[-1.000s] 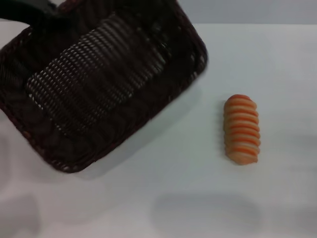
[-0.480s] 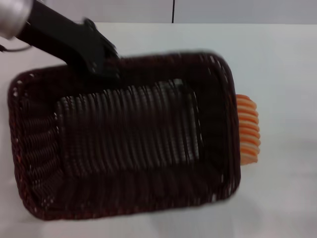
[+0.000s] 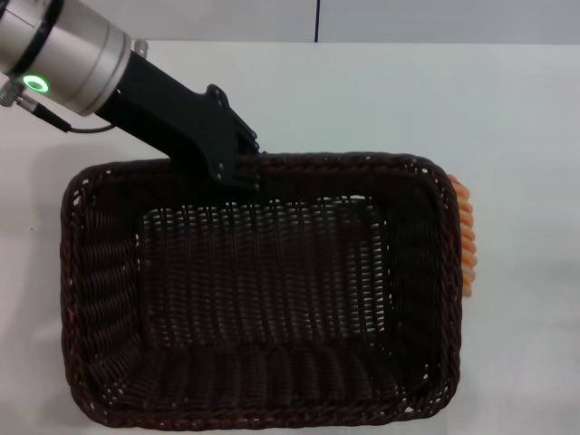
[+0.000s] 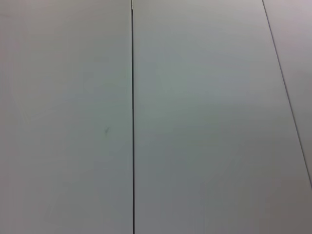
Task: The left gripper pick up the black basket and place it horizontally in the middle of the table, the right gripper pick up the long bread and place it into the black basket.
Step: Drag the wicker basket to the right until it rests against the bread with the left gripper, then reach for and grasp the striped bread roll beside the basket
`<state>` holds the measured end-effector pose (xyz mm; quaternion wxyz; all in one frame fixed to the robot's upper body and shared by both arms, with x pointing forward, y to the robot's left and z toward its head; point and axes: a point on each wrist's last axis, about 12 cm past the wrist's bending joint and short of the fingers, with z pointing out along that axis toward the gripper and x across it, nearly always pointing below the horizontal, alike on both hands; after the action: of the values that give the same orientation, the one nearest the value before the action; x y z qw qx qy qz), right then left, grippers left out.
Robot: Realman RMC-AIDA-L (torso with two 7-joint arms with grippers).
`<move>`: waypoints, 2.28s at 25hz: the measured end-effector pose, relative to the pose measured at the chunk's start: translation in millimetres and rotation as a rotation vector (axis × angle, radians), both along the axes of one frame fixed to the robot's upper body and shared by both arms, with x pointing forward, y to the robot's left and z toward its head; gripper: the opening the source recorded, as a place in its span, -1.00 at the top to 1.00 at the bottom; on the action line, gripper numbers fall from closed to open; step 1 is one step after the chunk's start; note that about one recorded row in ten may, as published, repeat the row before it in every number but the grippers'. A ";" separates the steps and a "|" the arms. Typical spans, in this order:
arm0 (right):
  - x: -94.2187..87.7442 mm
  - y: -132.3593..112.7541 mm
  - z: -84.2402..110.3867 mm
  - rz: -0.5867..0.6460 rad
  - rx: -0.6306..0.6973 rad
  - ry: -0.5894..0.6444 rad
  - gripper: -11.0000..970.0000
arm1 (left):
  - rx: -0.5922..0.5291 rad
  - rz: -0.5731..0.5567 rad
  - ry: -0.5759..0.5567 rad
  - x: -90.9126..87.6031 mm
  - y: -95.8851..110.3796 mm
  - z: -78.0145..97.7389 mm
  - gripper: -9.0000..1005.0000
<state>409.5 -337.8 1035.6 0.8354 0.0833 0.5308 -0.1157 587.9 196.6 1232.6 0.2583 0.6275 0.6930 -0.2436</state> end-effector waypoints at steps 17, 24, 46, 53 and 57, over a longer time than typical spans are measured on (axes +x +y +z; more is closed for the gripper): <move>-2.4 -0.2 0.6 -0.001 -0.003 -0.008 -0.47 | 0.032 -0.010 -0.059 4.5 -6.3 -11.3 -0.01; -3.2 0.6 0.1 0.004 -0.002 -0.005 -0.47 | -0.130 0.188 -0.184 26.8 9.9 5.0 -0.01; 9.1 81.5 -19.5 0.415 0.172 0.175 -0.46 | -1.121 0.987 -0.543 -40.5 201.9 -39.2 0.00; 16.4 102.4 -33.5 0.530 0.200 0.322 -0.44 | -1.141 0.985 -0.560 -59.1 213.8 -41.2 0.00; 18.5 109.3 -40.2 0.576 0.218 0.389 -0.43 | -1.143 0.994 -0.561 -64.4 216.5 -43.8 0.01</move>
<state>428.0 -228.5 995.4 0.7033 -0.0046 0.6908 0.1678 523.5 413.0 1188.9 0.7817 0.0546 0.5687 -0.2503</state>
